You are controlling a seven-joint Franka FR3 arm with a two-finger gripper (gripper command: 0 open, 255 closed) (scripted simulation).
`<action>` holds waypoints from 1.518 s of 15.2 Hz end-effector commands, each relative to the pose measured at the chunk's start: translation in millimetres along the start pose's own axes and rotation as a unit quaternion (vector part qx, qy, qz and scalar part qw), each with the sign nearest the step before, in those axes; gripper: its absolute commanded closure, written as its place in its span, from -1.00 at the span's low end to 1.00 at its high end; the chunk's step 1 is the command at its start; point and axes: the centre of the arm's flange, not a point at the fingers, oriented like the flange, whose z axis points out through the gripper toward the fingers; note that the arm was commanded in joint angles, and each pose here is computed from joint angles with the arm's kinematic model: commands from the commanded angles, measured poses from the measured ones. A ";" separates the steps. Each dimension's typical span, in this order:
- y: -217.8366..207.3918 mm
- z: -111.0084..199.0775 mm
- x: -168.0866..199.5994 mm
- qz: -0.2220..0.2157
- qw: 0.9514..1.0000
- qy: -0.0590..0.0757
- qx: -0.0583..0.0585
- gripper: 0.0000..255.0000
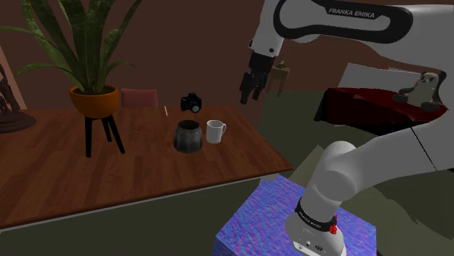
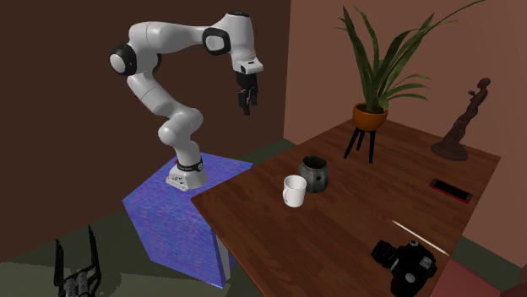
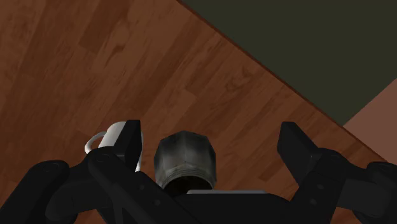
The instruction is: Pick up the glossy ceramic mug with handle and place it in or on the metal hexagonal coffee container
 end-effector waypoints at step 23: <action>76.5 207.5 186.9 0.002 0.999 -0.015 -0.049 -1.00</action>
